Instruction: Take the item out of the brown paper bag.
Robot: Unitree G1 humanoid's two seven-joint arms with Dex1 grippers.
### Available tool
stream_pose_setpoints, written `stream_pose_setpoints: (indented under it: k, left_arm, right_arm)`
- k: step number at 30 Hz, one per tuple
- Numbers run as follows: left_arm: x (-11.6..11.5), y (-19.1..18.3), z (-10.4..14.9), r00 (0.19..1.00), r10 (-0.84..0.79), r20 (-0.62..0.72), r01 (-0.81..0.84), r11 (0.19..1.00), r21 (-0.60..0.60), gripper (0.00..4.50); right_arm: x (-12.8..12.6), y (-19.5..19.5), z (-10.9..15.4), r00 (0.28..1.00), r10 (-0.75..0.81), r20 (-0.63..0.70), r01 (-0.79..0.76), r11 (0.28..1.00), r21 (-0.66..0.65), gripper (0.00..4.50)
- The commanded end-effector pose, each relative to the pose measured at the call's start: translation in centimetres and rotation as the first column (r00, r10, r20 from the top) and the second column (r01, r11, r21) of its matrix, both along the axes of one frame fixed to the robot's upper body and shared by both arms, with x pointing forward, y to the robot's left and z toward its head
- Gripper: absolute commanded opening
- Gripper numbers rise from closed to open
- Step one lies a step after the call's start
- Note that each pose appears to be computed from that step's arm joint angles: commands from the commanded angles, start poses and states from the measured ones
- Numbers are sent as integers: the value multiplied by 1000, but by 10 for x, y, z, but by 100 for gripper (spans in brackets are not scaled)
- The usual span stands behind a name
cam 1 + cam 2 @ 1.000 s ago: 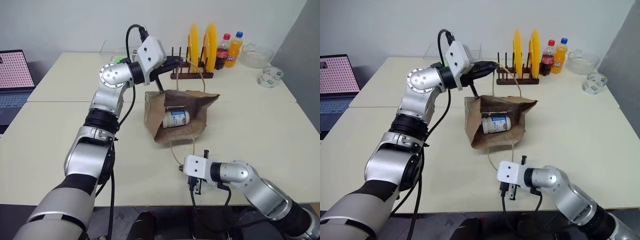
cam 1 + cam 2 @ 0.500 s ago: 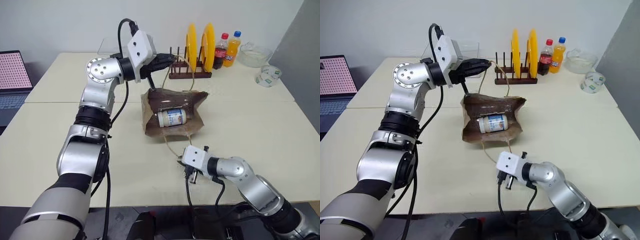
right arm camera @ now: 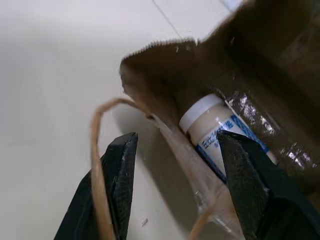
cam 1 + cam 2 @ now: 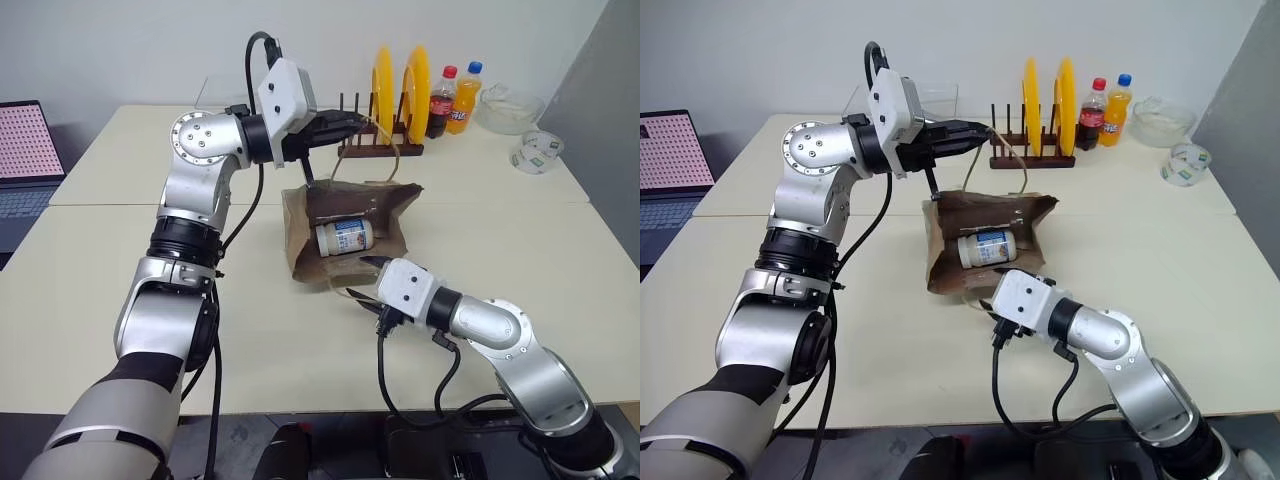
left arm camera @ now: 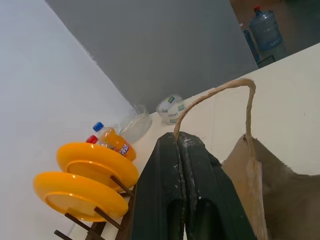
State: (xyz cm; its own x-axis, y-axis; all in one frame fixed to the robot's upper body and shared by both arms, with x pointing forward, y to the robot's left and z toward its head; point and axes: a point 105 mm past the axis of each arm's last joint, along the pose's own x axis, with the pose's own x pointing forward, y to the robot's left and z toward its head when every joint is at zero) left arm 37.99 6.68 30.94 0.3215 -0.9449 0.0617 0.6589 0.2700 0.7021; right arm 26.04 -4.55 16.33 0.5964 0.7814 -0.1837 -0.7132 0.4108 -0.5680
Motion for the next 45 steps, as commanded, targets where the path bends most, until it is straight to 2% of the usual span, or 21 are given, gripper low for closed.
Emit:
stream_pose_setpoints:
  k: [1,6,8,9,11,13,16,17,20,23,24,28,34,39,41,45]
  left_arm:
    - [-8,1,9,999,-19,42,20,1000,-14,0]
    - [-10,1,7,999,-24,34,25,1000,-8,0]
    - [-11,1,5,999,-24,36,24,1000,1,0]
    - [-11,1,5,999,-24,37,24,1000,3,0]
    - [-11,1,5,999,-24,36,24,1000,3,0]
    - [-12,1,5,999,-24,38,23,1000,3,0]
    - [-12,2,7,999,-19,40,19,1000,2,0]
    - [-12,2,7,999,-18,40,18,1000,3,0]
    - [-11,2,7,999,-15,40,15,1000,5,0]
    - [-11,2,7,999,-15,42,15,1000,5,0]
    - [-11,2,7,999,-14,44,14,1000,5,0]
    - [-11,2,8,999,-12,47,11,1000,6,0]
    - [-11,2,8,999,-5,51,5,1000,5,0]
    - [-10,4,8,999,2,54,-3,1000,6,0]
    - [-10,4,8,998,4,55,-4,1000,7,0]
    - [-9,4,7,998,3,55,-4,1000,13,0]
  right_arm:
    - [-16,-7,16,998,52,38,-53,998,29,263]
    - [-25,-16,30,992,87,-88,-71,983,169,263]
    - [-38,-16,18,963,160,-216,-133,982,138,263]
    - [-40,-18,13,959,167,-229,-148,984,96,263]
    - [-36,-21,12,966,144,-214,-132,989,68,263]
    - [-36,-17,19,963,167,-214,-145,983,115,263]
    - [-20,-14,30,980,129,-152,-110,986,129,263]
    - [-14,-14,31,985,110,-134,-96,989,108,263]
    - [12,-12,25,998,51,-45,-53,998,-35,324]
    - [38,-2,22,999,11,51,-2,987,-163,427]
    - [43,1,20,998,9,61,3,982,-191,448]
    - [69,12,17,991,-5,136,46,953,-299,448]
    - [92,23,1,975,40,218,72,873,-483,448]
    - [111,28,-9,937,138,322,119,739,-663,448]
    - [118,29,-15,928,159,337,136,697,-704,448]
    - [125,35,-27,936,170,307,120,666,-736,448]
